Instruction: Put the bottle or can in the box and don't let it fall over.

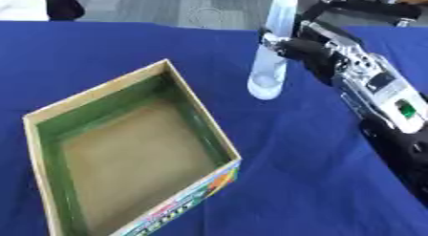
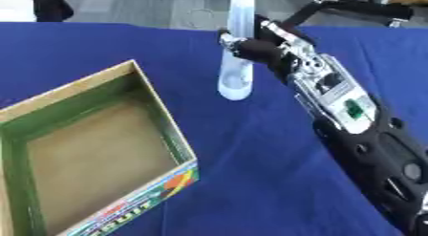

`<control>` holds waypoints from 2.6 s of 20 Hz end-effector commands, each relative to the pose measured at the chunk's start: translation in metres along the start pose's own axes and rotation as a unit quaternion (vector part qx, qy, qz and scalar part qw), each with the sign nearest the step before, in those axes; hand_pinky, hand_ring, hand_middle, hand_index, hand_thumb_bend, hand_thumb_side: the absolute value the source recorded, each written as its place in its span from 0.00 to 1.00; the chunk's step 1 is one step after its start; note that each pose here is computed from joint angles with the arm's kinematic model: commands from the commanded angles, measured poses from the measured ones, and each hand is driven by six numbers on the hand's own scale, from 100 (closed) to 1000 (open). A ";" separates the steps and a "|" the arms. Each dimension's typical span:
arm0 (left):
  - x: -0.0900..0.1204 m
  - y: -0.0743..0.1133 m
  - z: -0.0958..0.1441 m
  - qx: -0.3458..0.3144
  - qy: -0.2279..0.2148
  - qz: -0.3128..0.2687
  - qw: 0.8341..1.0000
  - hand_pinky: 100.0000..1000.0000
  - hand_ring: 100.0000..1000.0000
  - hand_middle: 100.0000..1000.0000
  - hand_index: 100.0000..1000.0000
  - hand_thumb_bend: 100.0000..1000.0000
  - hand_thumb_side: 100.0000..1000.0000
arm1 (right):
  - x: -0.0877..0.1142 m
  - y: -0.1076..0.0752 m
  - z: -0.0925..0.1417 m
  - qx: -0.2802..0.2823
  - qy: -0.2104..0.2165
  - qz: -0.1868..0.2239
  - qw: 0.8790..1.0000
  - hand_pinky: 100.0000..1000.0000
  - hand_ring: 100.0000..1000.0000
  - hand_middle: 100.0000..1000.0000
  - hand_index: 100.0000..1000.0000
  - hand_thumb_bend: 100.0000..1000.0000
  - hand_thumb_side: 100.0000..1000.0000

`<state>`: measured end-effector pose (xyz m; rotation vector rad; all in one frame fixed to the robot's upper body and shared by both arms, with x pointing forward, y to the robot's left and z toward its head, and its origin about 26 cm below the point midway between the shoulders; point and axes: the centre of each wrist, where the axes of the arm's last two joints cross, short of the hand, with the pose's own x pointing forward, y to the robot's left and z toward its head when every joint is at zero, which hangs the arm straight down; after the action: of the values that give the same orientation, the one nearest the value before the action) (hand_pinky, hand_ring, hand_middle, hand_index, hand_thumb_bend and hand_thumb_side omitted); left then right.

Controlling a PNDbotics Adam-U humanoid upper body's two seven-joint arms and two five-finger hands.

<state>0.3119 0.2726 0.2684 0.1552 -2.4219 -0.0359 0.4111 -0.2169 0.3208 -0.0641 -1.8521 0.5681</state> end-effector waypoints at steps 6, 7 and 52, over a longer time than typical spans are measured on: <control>0.009 -0.001 -0.004 -0.008 -0.017 -0.001 1.000 1.00 1.00 1.00 0.80 0.00 0.56 | 0.004 -0.011 0.001 -0.002 0.000 0.026 1.000 1.00 1.00 1.00 1.00 0.00 0.30; 0.009 -0.001 -0.004 -0.008 -0.018 -0.001 1.000 1.00 1.00 1.00 0.80 0.00 0.56 | 0.003 -0.012 0.001 -0.002 0.002 0.030 1.000 1.00 1.00 1.00 1.00 0.00 0.34; 0.011 -0.005 -0.006 -0.024 -0.022 0.003 0.999 1.00 1.00 1.00 0.80 0.00 0.56 | -0.016 -0.012 -0.004 -0.071 0.041 -0.002 0.997 1.00 1.00 1.00 0.61 0.00 0.11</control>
<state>0.3127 0.2672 0.2735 0.1264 -2.4341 -0.0795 0.4244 -0.2258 0.3069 -0.1575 -1.8035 0.4494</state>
